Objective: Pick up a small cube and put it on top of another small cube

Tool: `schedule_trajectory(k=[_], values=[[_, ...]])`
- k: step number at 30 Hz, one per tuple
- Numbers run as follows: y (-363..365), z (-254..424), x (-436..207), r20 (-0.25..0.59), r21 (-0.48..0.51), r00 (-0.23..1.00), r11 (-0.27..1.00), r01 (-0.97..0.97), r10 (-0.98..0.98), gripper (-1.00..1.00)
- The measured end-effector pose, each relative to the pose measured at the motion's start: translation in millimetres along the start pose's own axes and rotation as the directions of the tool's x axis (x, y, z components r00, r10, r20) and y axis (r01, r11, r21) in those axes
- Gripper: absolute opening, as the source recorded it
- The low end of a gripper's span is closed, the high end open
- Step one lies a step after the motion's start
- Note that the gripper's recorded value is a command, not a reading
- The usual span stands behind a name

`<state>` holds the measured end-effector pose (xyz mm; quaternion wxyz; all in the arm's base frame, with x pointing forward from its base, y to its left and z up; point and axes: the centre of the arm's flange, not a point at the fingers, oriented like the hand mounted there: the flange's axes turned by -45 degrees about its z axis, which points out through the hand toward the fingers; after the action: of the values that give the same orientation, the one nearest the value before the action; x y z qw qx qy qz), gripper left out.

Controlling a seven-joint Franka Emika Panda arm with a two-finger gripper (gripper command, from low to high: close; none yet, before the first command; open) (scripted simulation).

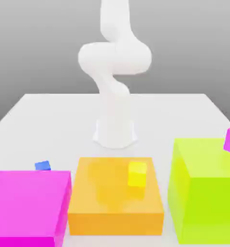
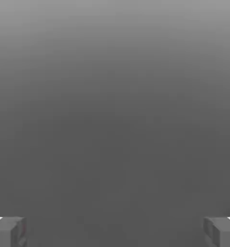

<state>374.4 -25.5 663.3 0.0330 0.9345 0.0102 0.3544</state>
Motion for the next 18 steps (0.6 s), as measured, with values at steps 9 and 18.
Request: schedule_trajectory(k=[9,18], values=[[98.7,166.2,-103.8,0.301,-0.049,0.938,0.980,0.193,-0.169,0.00],[171.6,253.2,-276.6,0.525,0.106,0.800,0.955,0.277,-0.290,0.00]])
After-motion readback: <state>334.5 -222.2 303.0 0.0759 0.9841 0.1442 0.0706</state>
